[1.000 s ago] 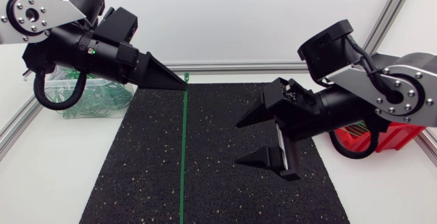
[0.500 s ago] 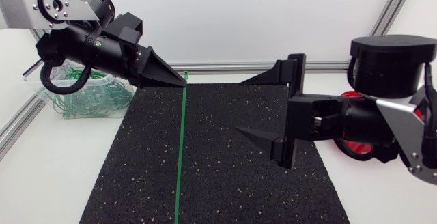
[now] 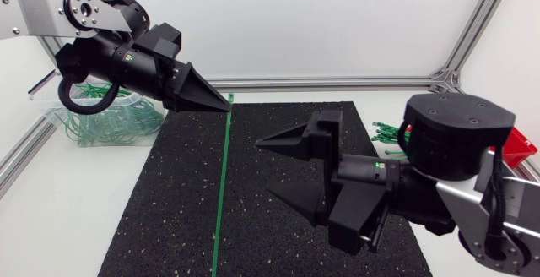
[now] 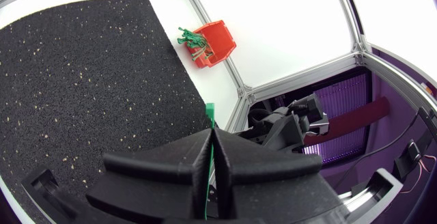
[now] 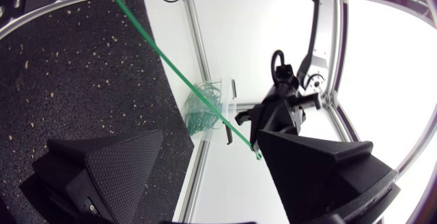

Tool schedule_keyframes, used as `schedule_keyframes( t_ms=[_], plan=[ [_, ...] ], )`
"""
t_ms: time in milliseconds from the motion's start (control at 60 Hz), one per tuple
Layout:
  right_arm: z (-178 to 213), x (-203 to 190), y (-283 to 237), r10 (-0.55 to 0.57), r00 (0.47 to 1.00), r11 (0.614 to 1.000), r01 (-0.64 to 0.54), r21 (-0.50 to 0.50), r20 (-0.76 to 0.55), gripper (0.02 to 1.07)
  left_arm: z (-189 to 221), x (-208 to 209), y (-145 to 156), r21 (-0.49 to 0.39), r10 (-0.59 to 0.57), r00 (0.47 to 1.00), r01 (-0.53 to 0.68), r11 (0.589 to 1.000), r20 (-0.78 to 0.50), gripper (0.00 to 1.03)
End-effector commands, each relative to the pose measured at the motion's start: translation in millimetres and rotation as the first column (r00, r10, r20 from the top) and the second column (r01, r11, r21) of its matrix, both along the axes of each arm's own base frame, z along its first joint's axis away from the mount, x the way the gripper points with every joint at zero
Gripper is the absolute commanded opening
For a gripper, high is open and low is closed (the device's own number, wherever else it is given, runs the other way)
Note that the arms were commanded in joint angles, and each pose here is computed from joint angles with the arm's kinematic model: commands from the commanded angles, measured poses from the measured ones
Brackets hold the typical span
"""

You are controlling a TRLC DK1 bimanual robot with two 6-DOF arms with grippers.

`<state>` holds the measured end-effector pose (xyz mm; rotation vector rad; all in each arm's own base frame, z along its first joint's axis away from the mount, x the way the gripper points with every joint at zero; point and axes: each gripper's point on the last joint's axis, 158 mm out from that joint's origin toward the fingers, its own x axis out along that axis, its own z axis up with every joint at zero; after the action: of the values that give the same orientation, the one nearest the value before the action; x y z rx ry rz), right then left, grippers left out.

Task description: Take a green cable tie from the red box, thread the tail through the head to close it, then place it in the transparent bin on the left.

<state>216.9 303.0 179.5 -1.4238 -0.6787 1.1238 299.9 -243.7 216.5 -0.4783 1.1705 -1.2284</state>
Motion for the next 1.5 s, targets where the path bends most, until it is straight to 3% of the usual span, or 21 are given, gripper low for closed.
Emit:
schedule_keyframes(
  t_ms=[0,100,333,633,700,883,967,1033,1367,1483],
  plan=[
    [-26,-7,8,0.085,0.990,0.992,-0.075,-0.099,0.108,1.03,1,5,-1,-0.015,-0.017,1.000,0.017,1.000,0.003,0.04],
    [-42,-18,13,0.183,0.965,0.975,-0.154,-0.159,0.186,1.03,-3,4,-1,-0.010,-0.029,0.999,0.029,1.000,-0.018,0.04],
    [-56,-60,31,0.281,0.939,0.950,-0.243,-0.198,0.198,1.03,-7,3,-1,-0.008,-0.042,0.998,0.042,0.999,-0.045,0.04],
    [-64,-100,38,0.390,0.900,0.913,-0.352,-0.206,0.192,1.02,-15,6,-8,-0.009,-0.059,0.996,0.059,0.998,-0.071,0.04],
    [-63,-106,41,0.408,0.891,0.907,-0.372,-0.197,0.200,0.96,-17,6,-9,-0.008,-0.061,0.995,0.060,0.998,-0.077,0.04],
    [-74,-112,51,0.431,0.880,0.898,-0.397,-0.190,0.200,0.92,-20,5,-11,-0.014,-0.070,0.994,0.069,0.998,-0.089,0.04],
    [-79,-116,52,0.442,0.876,0.892,-0.407,-0.195,0.194,0.84,-21,5,-12,-0.021,-0.073,0.993,0.071,0.997,-0.095,0.04],
    [-81,-117,53,0.444,0.875,0.891,-0.410,-0.195,0.194,0.83,-22,4,-13,-0.020,-0.075,0.993,0.074,0.997,-0.095,0.04],
    [-83,-123,57,0.463,0.865,0.882,-0.430,-0.192,0.193,0.39,-25,3,-15,-0.021,-0.085,0.991,0.084,0.996,-0.102,0.04],
    [-84,-124,59,0.465,0.864,0.881,-0.431,-0.194,0.194,0.38,-26,2,-17,-0.022,-0.090,0.991,0.088,0.996,-0.104,0.04]
  ],
)
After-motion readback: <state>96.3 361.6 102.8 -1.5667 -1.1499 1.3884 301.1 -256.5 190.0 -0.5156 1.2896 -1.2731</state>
